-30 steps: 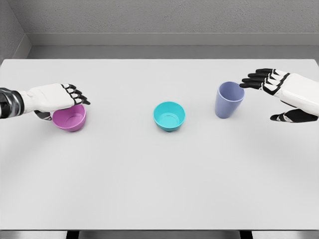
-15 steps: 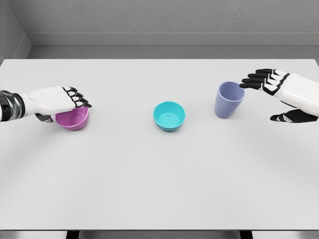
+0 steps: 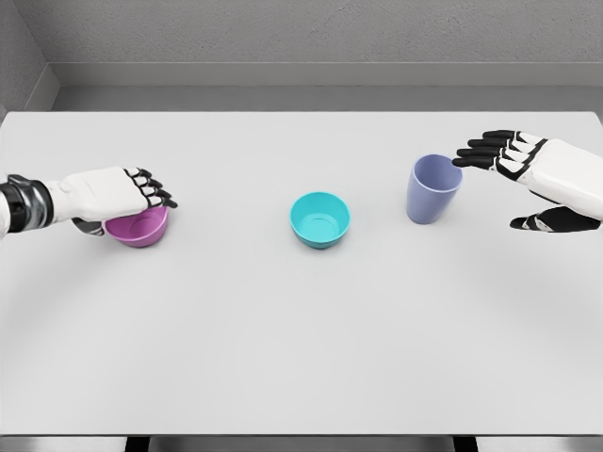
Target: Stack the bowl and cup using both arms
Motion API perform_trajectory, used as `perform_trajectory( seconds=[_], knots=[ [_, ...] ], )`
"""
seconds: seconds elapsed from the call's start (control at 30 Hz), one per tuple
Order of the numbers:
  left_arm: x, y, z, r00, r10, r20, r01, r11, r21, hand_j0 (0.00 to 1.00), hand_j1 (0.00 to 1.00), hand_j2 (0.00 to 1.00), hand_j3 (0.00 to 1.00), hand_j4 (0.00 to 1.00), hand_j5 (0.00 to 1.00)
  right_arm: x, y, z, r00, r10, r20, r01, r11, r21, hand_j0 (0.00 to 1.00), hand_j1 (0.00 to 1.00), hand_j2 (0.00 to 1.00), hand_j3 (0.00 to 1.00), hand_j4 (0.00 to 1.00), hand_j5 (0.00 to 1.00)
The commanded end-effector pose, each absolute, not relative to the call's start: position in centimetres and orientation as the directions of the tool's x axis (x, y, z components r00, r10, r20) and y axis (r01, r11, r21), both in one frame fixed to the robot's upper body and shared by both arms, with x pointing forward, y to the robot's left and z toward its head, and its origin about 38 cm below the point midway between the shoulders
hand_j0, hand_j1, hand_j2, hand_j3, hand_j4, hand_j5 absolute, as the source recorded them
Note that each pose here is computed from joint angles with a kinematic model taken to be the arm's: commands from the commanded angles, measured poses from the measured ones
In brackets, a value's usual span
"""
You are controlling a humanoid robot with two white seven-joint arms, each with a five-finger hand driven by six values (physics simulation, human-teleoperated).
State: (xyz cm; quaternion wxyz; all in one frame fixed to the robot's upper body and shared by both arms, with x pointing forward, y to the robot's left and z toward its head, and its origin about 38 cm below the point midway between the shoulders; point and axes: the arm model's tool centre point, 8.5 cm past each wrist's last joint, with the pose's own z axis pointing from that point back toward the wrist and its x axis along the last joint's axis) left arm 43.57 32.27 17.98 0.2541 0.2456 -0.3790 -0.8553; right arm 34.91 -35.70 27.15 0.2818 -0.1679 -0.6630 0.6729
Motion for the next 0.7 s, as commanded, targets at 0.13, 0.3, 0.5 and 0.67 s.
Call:
perform_trajectory(
  seconds=[0.13, 0.3, 0.5, 0.67],
  knots=[
    [43.53, 32.13, 17.83, -0.752, -0.620, -0.224, 0.250, -0.583, 0.773, 1.00, 1.00, 1.00, 1.00, 1.00, 1.00, 34.92, -35.70, 27.22, -0.784, 0.602, 0.153, -0.158, 0.045, -0.986, 1.00, 1.00, 1.00, 1.00, 1.00, 1.00],
    [43.53, 32.01, 17.91, -0.754, -0.617, -0.224, 0.246, -0.583, 0.775, 1.00, 1.00, 1.00, 1.00, 1.00, 1.00, 34.91, -35.73, 27.24, -0.784, 0.602, 0.152, -0.158, 0.044, -0.986, 1.00, 1.00, 1.00, 1.00, 1.00, 1.00],
    [43.48, 31.84, 18.03, -0.757, -0.612, -0.229, 0.240, -0.587, 0.774, 0.73, 0.73, 0.73, 0.73, 0.73, 0.73, 34.91, -35.73, 27.24, -0.784, 0.602, 0.152, -0.158, 0.044, -0.986, 1.00, 1.00, 1.00, 1.00, 1.00, 1.00],
    [43.45, 31.75, 18.03, -0.758, -0.609, -0.231, 0.237, -0.589, 0.773, 0.58, 0.58, 0.58, 0.58, 0.58, 0.58, 34.92, -35.75, 27.31, -0.784, 0.603, 0.150, -0.156, 0.042, -0.987, 1.00, 1.00, 1.00, 1.00, 1.00, 1.00]
  ],
)
